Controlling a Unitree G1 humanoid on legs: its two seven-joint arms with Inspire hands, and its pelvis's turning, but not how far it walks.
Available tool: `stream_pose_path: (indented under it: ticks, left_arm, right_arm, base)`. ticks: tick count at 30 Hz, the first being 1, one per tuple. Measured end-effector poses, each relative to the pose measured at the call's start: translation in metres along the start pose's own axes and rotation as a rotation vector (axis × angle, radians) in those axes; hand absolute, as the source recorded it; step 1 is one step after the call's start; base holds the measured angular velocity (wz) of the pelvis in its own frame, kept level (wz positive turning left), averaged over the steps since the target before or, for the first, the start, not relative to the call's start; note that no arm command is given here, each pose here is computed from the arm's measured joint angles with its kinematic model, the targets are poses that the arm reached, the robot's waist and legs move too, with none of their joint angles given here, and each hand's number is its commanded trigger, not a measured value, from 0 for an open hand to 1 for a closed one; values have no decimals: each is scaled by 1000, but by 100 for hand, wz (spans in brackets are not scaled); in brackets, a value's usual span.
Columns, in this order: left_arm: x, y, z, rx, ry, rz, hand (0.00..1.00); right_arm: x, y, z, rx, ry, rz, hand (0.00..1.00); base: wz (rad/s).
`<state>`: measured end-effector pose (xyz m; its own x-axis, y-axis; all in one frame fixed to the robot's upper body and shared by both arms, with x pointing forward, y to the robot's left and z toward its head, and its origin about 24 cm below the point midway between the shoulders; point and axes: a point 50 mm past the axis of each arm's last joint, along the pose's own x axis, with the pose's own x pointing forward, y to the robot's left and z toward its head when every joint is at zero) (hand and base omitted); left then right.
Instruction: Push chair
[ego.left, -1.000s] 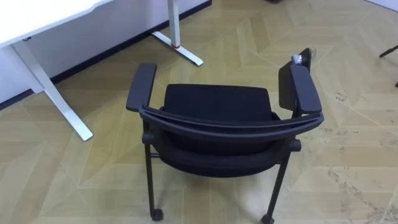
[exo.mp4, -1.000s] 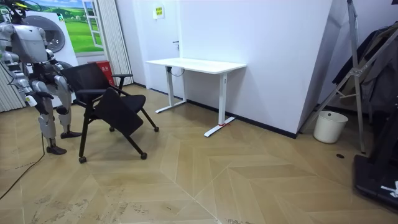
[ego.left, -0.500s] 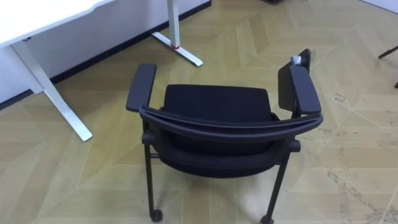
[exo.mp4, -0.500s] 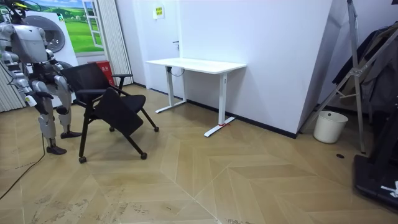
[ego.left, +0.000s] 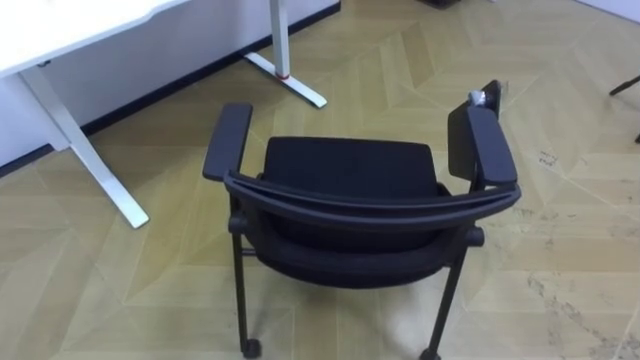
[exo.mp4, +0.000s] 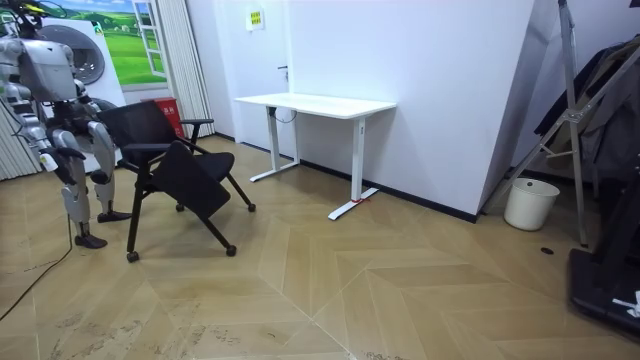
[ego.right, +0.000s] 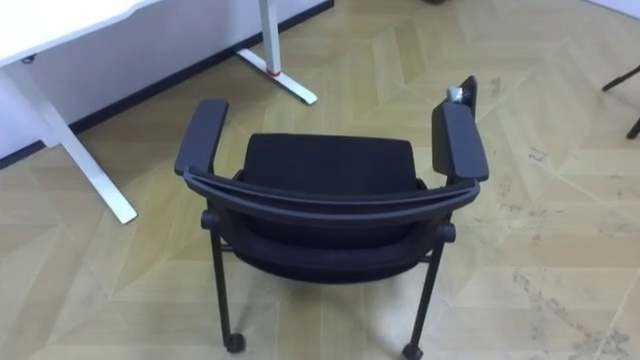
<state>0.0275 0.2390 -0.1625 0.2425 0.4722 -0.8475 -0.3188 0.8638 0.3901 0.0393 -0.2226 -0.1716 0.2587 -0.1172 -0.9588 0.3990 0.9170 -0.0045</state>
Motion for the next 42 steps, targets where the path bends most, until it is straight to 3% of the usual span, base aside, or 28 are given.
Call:
stream_pose_path:
  ticks: [7,10,13,20,27,42]
  left_arm:
    - [8,33,26,70,-87,234,0]
    - [7,43,68,61,-259,340,0]
    - [4,42,99,121,-393,390,0]
    - [-10,39,144,258,-624,481,0]
    - [-46,44,206,333,-956,622,0]
    - [-79,11,230,611,-1209,657,0]
  right_arm:
    - [-2,-16,6,13,-5,-65,0]
    - [-2,-20,8,-20,-3,-72,0]
    - [-2,-22,9,-25,-6,-76,0]
    - [-2,-23,9,-16,-7,-81,0]
    - [-3,-24,10,-25,-8,-72,0]
    - [-3,-24,10,10,1,-60,0]
  base:
    - [1]
    - [5]
    - [0]
    - [-1]
    - [-4]
    - [-1]
